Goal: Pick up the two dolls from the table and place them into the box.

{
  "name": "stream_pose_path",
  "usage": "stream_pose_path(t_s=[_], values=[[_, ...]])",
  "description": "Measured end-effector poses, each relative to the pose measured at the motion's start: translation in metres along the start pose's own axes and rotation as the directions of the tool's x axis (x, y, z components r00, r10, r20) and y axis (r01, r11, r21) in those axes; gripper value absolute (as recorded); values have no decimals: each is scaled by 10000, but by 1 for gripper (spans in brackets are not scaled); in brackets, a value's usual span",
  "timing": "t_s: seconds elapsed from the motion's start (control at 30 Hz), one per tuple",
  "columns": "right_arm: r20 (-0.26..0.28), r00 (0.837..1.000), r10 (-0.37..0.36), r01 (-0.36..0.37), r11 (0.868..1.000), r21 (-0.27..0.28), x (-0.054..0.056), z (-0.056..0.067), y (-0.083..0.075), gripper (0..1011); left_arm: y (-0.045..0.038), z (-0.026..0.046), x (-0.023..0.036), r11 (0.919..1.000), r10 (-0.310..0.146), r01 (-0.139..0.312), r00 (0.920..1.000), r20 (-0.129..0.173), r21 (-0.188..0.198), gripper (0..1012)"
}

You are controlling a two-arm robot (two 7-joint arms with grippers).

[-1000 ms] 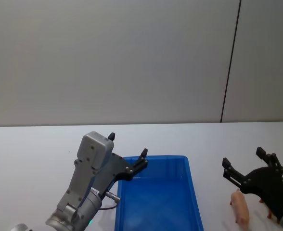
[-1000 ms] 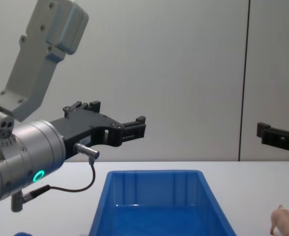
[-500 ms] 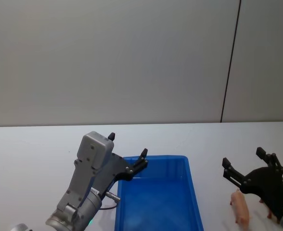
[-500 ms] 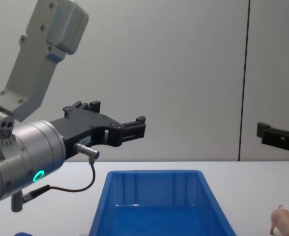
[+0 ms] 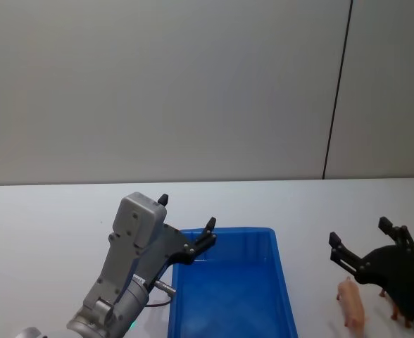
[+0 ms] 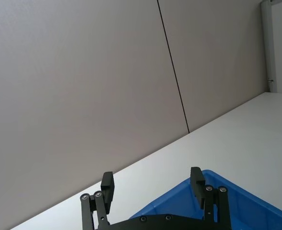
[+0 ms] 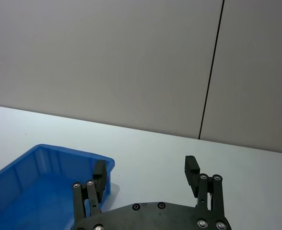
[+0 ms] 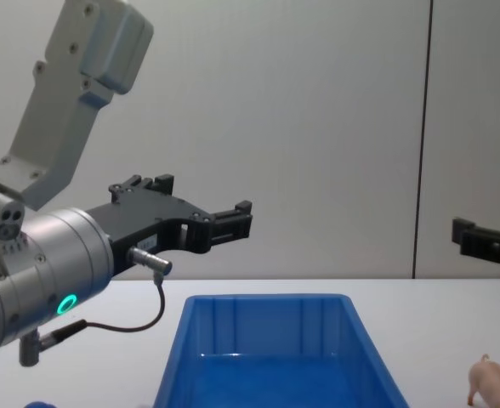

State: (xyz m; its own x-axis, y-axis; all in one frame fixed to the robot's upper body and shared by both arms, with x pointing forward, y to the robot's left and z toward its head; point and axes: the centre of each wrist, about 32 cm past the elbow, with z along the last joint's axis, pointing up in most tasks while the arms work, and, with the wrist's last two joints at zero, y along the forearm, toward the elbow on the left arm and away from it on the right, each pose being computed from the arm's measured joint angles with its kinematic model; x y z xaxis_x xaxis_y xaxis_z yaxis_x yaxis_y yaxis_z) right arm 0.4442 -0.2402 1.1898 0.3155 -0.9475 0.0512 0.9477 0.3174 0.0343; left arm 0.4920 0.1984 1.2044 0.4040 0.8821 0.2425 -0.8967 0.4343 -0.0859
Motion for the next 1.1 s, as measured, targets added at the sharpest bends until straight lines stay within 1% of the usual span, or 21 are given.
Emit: stream_pose_path(t_s=[0.03, 0.33, 0.43, 0.53, 0.63, 0.73, 0.77, 0.97, 1.0, 1.1], values=[[0, 10000, 0, 0, 10000, 0, 0, 0, 0, 1001, 0, 0, 0, 10000, 0, 0, 10000, 0, 0, 1001], [155, 9989, -440, 449, 9968, -668, 78, 8, -22, 1001, 0, 0, 0, 10000, 0, 0, 10000, 0, 0, 1002], [229, 9974, -684, 704, 9927, -981, 111, 3, -45, 1001, 0, 0, 0, 10000, 0, 0, 10000, 0, 0, 1001], [274, 9961, -834, 860, 9895, -1161, 129, -2, -64, 1001, 0, 0, 0, 10000, 0, 0, 10000, 0, 0, 1001], [321, 9940, -1043, 1079, 9841, -1411, 146, -7, -90, 1001, 0, 0, 0, 10000, 0, 0, 10000, 0, 0, 1001], [379, 9907, -1305, 1352, 9757, -1727, 164, -17, -133, 1001, 0, 0, 0, 10000, 0, 0, 10000, -1, -1, 1002], [379, 9907, -1305, 1352, 9757, -1727, 164, -17, -133, 1001, 0, 0, 0, 10000, 0, 0, 10000, 0, 0, 1002], [449, 9840, -1723, 1781, 9572, -2283, 195, -56, -224, 1001, 0, 0, 0, 10000, 0, 0, 10000, 0, 0, 1001], [449, 9840, -1723, 1781, 9572, -2283, 195, -56, -224, 1001, 0, 0, 0, 10000, 0, 0, 10000, 0, 0, 1001], [445, 9809, -1894, 1944, 9477, -2531, 214, -91, -270, 1001, 0, 0, 0, 10000, 1, -1, 10000, 0, 0, 1001]])
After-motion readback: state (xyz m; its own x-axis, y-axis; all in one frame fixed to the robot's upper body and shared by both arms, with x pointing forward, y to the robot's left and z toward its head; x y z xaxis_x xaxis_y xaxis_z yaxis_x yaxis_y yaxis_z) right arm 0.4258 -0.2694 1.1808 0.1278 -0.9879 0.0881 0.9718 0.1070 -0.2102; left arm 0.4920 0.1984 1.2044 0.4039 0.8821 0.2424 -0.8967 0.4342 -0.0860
